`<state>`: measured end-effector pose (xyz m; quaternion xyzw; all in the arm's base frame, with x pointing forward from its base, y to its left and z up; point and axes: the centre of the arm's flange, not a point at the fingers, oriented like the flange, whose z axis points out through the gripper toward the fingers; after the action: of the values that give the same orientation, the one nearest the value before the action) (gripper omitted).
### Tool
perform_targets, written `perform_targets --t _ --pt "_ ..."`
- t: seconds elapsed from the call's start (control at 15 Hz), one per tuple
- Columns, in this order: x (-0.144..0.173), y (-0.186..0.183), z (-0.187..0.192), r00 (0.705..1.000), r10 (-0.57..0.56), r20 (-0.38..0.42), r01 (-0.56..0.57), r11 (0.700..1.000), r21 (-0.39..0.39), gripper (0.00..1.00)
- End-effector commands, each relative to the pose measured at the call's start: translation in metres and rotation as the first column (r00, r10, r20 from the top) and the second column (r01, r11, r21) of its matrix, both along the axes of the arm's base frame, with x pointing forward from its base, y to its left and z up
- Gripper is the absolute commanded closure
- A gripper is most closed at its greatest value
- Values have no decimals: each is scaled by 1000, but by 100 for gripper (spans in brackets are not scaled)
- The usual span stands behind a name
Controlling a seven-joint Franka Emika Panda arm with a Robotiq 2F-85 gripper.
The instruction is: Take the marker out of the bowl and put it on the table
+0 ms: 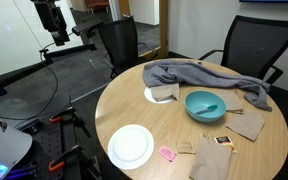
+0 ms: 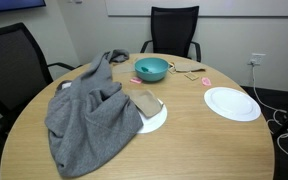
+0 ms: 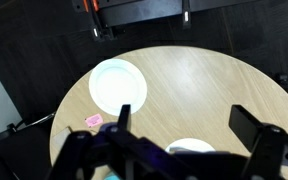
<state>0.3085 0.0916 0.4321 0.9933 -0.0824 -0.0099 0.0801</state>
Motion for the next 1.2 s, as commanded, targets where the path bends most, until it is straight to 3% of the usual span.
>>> perform_targets --t 0.0,0.53,1.13 --pt "8 -8 4 999 -17 44 18 1000 -24 0" --pt "52 -71 20 979 -58 194 71 995 -65 0" --pt "122 -150 38 945 -49 323 76 995 -71 0"
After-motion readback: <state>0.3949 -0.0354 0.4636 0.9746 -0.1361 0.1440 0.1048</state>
